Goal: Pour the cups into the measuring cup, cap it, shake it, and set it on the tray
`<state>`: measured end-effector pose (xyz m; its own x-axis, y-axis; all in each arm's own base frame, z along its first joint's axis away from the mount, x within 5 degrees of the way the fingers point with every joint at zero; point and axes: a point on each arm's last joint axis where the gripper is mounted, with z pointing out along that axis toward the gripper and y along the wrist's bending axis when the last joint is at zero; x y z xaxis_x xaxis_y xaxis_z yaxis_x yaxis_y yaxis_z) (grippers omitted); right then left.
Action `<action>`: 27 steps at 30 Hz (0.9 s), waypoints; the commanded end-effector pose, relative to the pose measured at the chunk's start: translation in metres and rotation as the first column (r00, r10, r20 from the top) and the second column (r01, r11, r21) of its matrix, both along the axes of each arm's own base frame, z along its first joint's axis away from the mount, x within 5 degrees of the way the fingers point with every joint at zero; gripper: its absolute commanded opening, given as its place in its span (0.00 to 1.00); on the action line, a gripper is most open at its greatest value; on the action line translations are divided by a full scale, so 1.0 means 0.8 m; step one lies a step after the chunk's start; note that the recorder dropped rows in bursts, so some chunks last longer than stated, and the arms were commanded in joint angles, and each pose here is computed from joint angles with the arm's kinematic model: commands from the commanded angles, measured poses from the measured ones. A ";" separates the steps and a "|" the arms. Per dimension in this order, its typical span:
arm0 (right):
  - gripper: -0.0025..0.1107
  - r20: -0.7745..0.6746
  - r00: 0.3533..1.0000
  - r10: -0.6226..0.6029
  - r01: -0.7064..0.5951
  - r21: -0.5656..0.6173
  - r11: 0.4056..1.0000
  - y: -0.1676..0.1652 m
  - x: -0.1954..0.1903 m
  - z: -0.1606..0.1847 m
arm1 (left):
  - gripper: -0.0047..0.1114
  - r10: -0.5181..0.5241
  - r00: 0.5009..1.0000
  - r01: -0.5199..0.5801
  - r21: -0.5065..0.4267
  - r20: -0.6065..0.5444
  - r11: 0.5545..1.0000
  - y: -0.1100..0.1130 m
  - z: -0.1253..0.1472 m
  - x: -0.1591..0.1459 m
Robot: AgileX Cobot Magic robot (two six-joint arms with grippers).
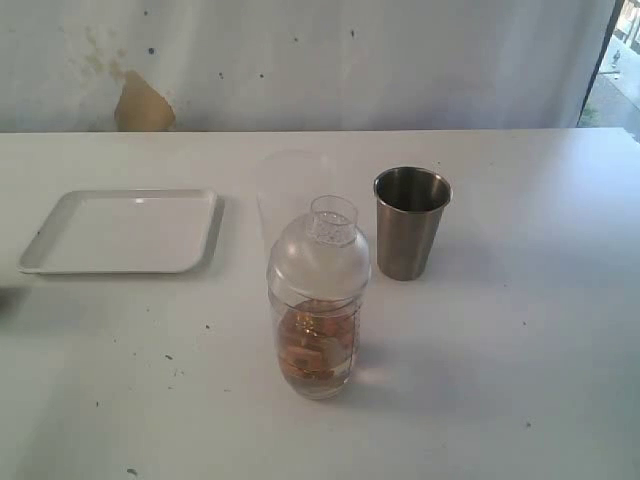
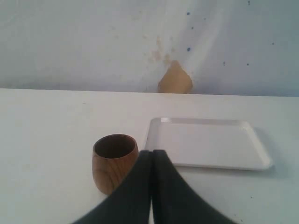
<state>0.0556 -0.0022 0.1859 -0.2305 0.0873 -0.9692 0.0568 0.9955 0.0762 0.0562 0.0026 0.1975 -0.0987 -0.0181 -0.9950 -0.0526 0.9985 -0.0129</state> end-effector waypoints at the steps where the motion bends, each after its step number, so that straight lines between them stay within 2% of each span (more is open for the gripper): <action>1: 0.02 0.186 0.982 -0.016 0.004 0.064 0.998 0.000 0.003 0.019 | 0.05 0.000 1.000 0.000 -0.006 0.010 1.000 0.000 -0.001 0.000; 2: 0.02 0.303 0.951 -0.063 -0.015 0.248 0.969 0.000 0.003 0.033 | 0.05 0.000 1.000 0.000 -0.006 0.010 1.000 0.000 -0.001 0.000; 3: 0.02 0.381 0.920 -0.096 -0.041 0.337 0.941 -0.002 0.001 0.043 | 0.05 0.000 1.000 0.000 -0.006 0.010 1.000 0.000 -0.001 0.000; 6: 0.02 0.529 0.836 -0.143 -0.104 0.409 0.906 -0.005 -0.004 0.062 | 0.05 0.000 1.000 0.000 -0.006 0.010 1.000 0.000 -0.001 0.000; 8: 0.02 0.538 0.829 -0.153 -0.122 0.441 0.889 -0.005 -0.004 0.063 | 0.05 0.000 1.000 0.000 -0.006 0.010 1.000 0.000 -0.001 0.000; 12: 0.02 0.525 0.838 -0.146 -0.117 0.434 0.893 -0.004 -0.002 0.066 | 0.05 0.000 1.000 0.000 -0.006 0.010 1.000 0.000 -0.001 0.000; 14: 0.02 0.519 0.845 -0.127 -0.113 0.406 0.907 -0.003 0.000 0.086 | 0.05 0.000 1.000 0.000 -0.006 0.010 1.000 0.000 -0.001 0.000; 19: 0.04 0.477 0.878 -0.046 -0.066 0.216 0.974 0.000 0.020 0.169 | 0.05 0.000 1.000 0.000 -0.006 0.010 1.000 0.000 -0.001 0.000; 20: 0.07 0.439 0.897 -0.048 -0.053 0.215 0.975 0.000 0.030 0.180 | 0.05 0.000 1.000 0.000 -0.006 0.010 1.000 0.000 -0.001 0.000; 22: 0.18 0.373 0.927 -0.053 -0.029 0.210 0.977 -0.002 0.050 0.209 | 0.05 0.000 1.000 0.000 -0.006 0.010 1.000 0.000 -0.001 0.000; 26: 0.53 0.148 0.988 -0.046 0.027 0.125 0.992 -0.005 0.092 0.247 | 0.05 0.000 1.000 0.000 -0.006 0.010 1.000 0.000 -0.001 0.000; 27: 0.62 0.043 0.999 -0.034 0.030 0.105 0.994 -0.004 0.107 0.248 | 0.05 0.000 1.000 0.000 -0.006 0.010 1.000 0.000 -0.001 0.000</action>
